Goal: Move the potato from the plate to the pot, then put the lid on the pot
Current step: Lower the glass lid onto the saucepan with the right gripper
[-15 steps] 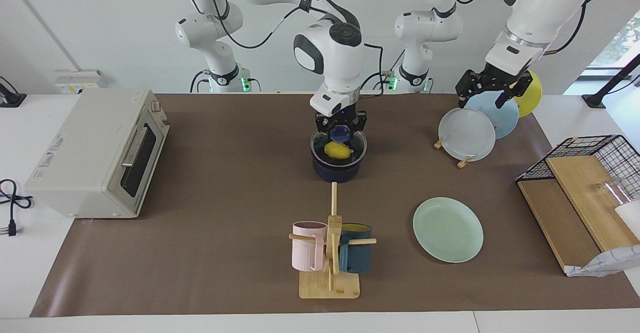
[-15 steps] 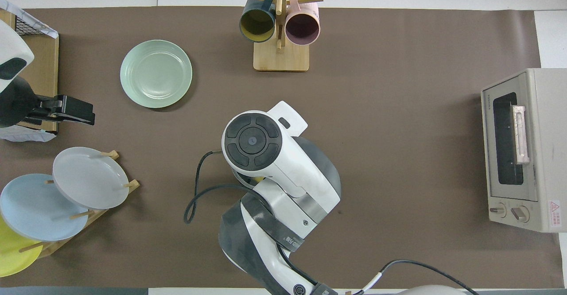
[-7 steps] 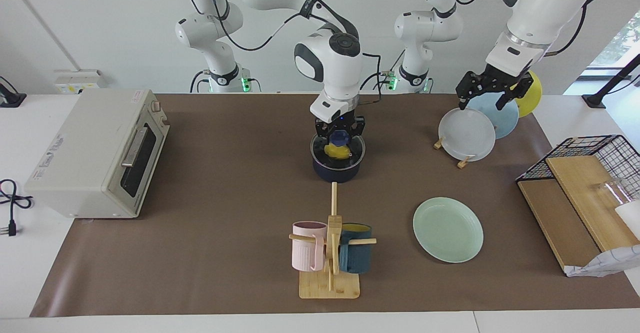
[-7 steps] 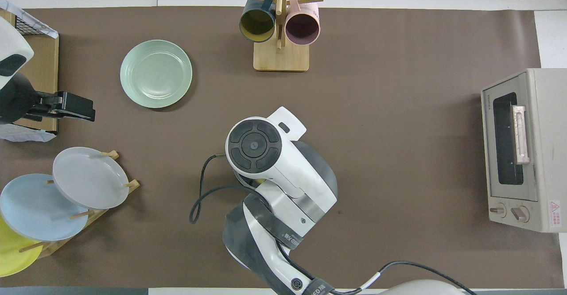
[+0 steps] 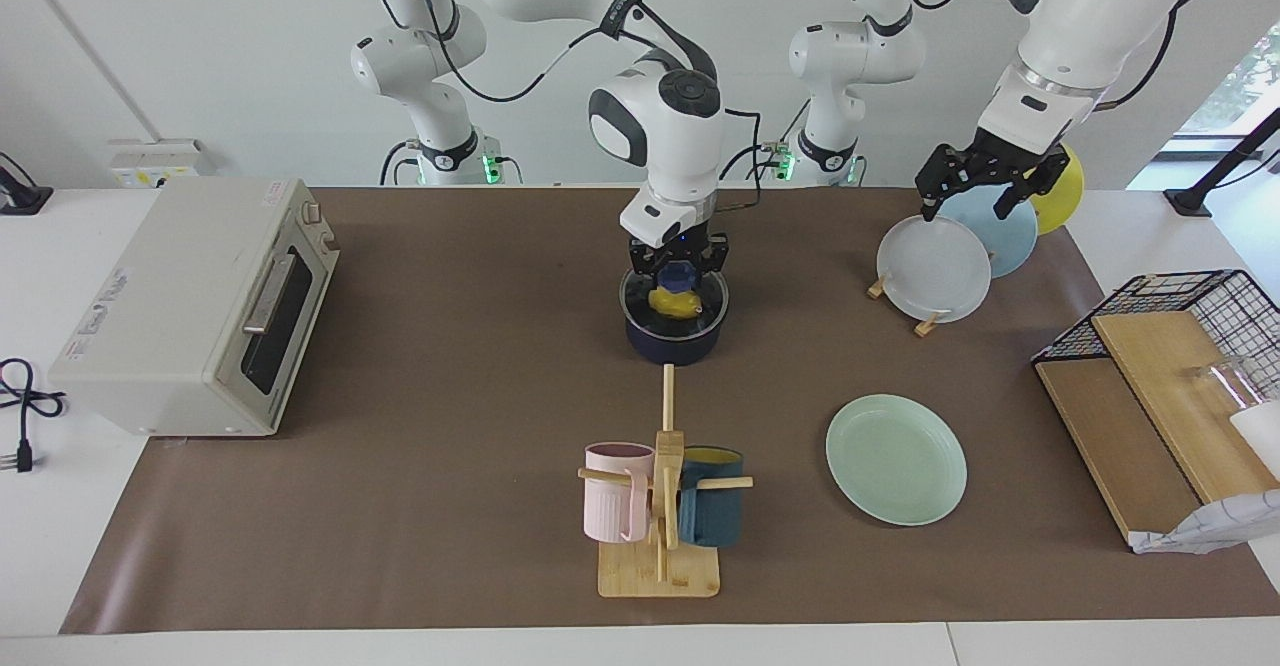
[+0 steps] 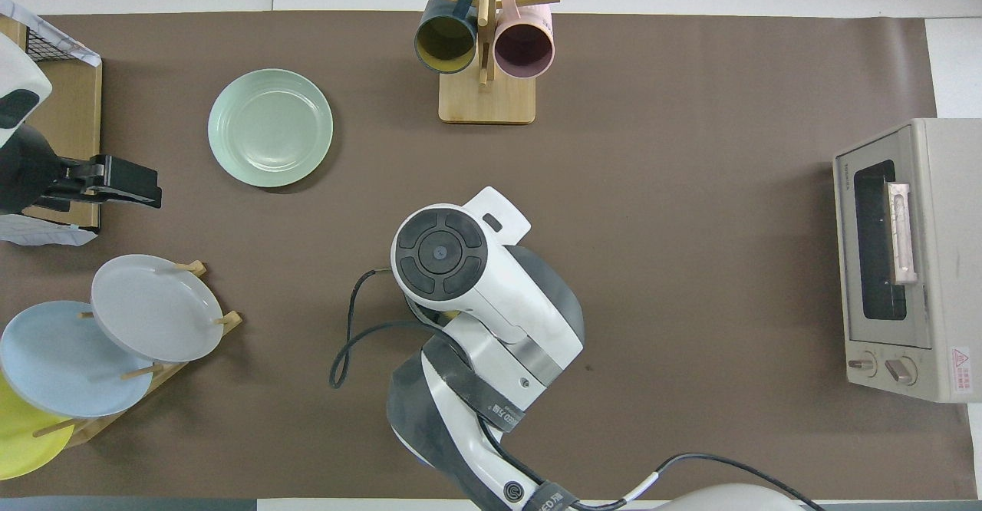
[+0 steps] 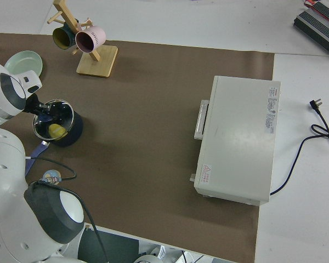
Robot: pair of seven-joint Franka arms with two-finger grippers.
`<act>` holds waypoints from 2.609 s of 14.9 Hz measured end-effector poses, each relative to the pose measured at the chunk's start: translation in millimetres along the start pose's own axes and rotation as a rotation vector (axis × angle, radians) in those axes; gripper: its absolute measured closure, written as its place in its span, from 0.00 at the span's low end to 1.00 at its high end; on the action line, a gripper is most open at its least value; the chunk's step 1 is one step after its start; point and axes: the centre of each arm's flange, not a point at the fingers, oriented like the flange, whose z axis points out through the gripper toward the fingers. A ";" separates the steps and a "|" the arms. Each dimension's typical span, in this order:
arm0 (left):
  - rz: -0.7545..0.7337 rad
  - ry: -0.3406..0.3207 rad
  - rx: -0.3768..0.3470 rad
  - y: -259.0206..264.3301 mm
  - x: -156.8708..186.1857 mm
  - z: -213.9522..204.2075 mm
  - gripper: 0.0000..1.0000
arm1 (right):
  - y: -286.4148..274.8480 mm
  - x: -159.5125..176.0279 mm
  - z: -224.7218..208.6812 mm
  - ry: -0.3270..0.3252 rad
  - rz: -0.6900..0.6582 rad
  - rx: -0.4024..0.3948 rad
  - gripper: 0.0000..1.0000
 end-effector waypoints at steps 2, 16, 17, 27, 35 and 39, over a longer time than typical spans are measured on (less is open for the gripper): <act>-0.005 0.000 0.000 -2.3 0.2 0.0 0.00 | -1.0 -2.2 3.5 0.000 -0.004 0.000 0.33; -0.006 0.000 -0.001 -16.8 1.5 -0.2 0.00 | -11.2 -12.2 6.0 0.018 -0.025 0.018 0.33; -0.007 0.000 -0.001 -19.5 1.7 -0.3 0.00 | -11.1 -12.3 6.0 0.019 -0.026 0.018 0.33; 0.033 0.001 -0.001 -21.0 1.8 -0.3 0.00 | -8.5 -12.5 6.2 0.042 -0.053 -0.006 0.33; 0.034 0.000 -0.001 -20.9 1.7 -0.2 0.00 | -6.3 -13.4 8.2 0.060 -0.056 0.003 0.33; 0.034 0.000 -0.001 -20.8 1.7 -0.2 0.00 | -4.6 -13.9 9.0 0.063 -0.055 0.004 0.33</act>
